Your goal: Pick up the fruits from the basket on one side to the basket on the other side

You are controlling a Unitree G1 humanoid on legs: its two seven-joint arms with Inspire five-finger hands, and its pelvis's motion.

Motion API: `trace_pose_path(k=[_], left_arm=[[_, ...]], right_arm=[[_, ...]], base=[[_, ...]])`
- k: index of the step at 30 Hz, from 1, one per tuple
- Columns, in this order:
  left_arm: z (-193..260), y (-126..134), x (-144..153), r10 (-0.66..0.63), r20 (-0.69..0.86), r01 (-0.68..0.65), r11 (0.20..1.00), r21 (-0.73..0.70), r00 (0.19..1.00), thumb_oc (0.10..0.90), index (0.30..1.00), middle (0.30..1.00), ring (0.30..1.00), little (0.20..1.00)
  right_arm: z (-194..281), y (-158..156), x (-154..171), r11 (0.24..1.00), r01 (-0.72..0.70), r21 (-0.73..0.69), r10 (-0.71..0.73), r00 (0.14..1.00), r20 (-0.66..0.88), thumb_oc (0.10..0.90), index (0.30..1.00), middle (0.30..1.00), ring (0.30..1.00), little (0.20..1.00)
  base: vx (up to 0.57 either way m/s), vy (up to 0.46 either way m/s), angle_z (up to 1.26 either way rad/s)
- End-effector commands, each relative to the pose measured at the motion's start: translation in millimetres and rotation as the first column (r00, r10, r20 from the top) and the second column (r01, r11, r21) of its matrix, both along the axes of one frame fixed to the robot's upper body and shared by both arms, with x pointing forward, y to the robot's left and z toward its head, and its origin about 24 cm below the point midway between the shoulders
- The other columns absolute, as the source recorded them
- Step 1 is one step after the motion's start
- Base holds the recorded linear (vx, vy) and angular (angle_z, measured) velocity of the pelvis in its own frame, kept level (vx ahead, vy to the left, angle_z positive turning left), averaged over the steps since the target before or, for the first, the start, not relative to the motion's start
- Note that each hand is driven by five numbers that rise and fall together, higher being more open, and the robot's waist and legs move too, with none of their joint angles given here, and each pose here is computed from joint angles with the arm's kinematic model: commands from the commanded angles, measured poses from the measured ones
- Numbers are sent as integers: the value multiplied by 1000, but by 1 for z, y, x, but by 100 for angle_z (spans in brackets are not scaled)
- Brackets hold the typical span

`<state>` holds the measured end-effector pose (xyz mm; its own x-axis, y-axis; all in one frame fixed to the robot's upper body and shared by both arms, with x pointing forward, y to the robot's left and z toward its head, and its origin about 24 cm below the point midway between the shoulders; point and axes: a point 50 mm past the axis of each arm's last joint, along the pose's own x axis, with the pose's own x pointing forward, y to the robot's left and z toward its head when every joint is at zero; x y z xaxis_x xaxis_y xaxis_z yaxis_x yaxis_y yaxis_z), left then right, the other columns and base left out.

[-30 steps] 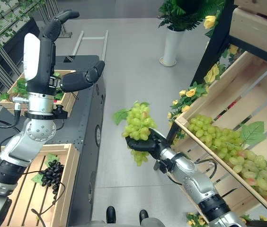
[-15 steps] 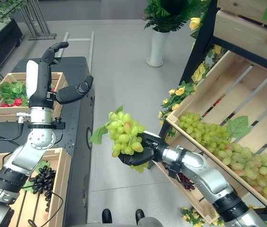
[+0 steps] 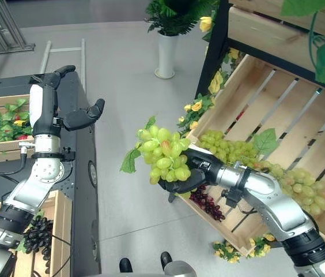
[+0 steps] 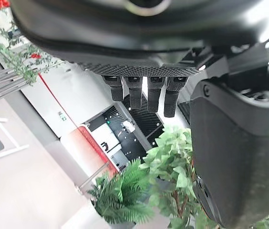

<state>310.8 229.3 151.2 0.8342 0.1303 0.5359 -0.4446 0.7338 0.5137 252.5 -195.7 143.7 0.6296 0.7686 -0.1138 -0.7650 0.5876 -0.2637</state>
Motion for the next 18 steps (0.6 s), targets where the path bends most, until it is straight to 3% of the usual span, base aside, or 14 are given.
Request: trace_pose_path(k=[1, 10, 18], left_arm=[[34, 3, 10, 12, 158, -6, 999, -34, 987, 800, 900, 900, 900, 900], [16, -2, 13, 47, 120, -39, 997, -70, 992, 800, 900, 900, 900, 900], [-4, -1, 13, 90, 77, -81, 991, -107, 993, 800, 900, 900, 900, 900]], right_arm=[[79, -3, -4, 998, -22, 53, -3, 899, 438, 400, 300, 300, 300, 300], [101, -29, -6, 976, 159, 145, -214, 788, 577, 400, 300, 300, 300, 300], [113, -56, -7, 847, 344, 404, -528, 622, 578, 400, 300, 300, 300, 300]], base=[[11, 31, -20], [8, 17, -21], [0, 4, -2]])
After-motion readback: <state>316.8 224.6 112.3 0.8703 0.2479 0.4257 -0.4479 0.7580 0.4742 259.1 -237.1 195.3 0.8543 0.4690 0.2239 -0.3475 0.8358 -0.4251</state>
